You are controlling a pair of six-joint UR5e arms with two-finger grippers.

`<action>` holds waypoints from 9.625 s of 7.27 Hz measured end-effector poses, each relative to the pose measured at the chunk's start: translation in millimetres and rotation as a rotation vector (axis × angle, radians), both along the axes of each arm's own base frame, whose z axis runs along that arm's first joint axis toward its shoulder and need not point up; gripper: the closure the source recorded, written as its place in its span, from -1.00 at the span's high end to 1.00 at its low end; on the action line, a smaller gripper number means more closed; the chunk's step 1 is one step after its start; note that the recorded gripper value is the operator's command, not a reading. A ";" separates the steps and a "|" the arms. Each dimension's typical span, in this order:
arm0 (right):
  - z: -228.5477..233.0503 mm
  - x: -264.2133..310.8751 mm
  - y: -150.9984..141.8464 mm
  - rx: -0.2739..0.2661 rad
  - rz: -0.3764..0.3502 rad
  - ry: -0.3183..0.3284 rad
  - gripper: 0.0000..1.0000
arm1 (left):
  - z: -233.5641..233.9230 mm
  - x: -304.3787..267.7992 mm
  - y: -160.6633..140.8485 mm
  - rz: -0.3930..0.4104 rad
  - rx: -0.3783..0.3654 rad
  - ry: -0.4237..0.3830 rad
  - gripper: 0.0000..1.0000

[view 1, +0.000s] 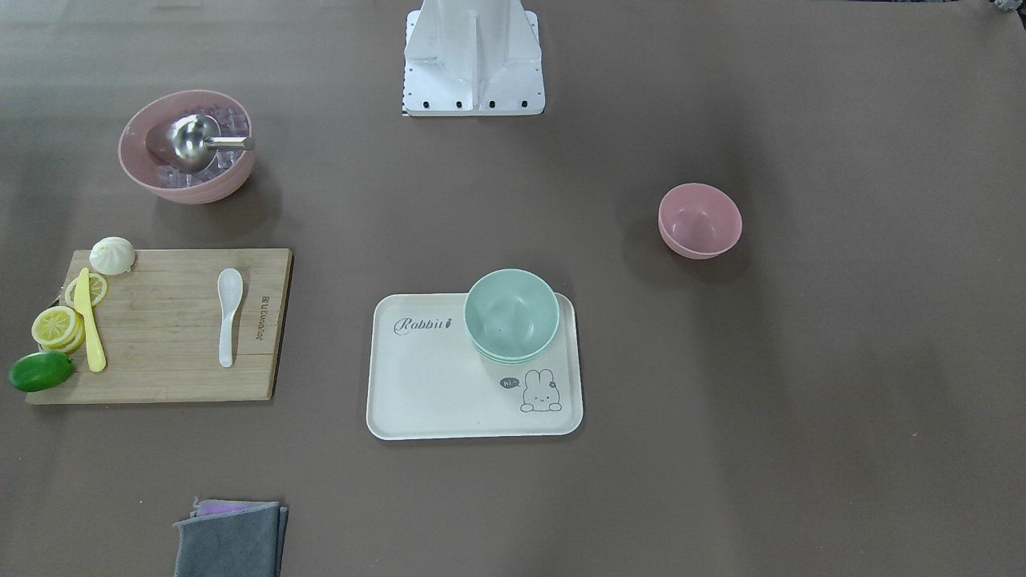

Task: Stack pink bowl on green and place spoon

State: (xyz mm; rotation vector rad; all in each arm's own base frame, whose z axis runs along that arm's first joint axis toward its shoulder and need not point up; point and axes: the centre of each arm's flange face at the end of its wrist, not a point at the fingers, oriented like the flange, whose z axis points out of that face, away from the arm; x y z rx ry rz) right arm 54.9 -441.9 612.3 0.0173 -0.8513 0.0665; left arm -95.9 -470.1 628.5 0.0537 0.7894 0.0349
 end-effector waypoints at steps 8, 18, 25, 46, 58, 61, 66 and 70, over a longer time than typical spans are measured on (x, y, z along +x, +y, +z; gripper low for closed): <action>-10.3 -1.1 -9.1 0.021 0.000 0.000 1.00 | -121.6 121.1 -48.0 -0.041 0.042 0.176 0.96; -30.5 -29.0 -34.4 0.074 -0.068 -0.005 1.00 | -174.4 352.2 15.3 -0.092 -0.017 0.307 0.95; -47.4 -41.2 -48.3 0.099 -0.083 -0.012 1.00 | -128.8 403.7 68.9 -0.058 -0.030 0.279 -0.44; -167.3 -425.8 -113.0 0.119 -0.102 0.087 0.61 | -364.4 399.6 -45.6 -0.212 -0.222 0.483 -1.00; -203.5 -376.6 -131.1 0.112 -0.081 -0.029 -1.00 | -400.8 467.1 -75.9 -0.239 -0.208 0.474 -1.00; -217.8 -365.5 -134.4 0.116 -0.065 -0.057 -1.00 | -413.5 526.8 -72.6 -0.250 -0.178 0.449 -1.00; -223.6 -364.0 -134.3 0.121 -0.060 -0.064 -1.00 | -393.8 552.2 -73.7 -0.237 -0.200 0.416 -1.00; -226.5 -362.9 -133.8 0.124 -0.057 -0.068 -1.00 | -389.0 563.4 -68.5 -0.223 -0.208 0.407 -1.00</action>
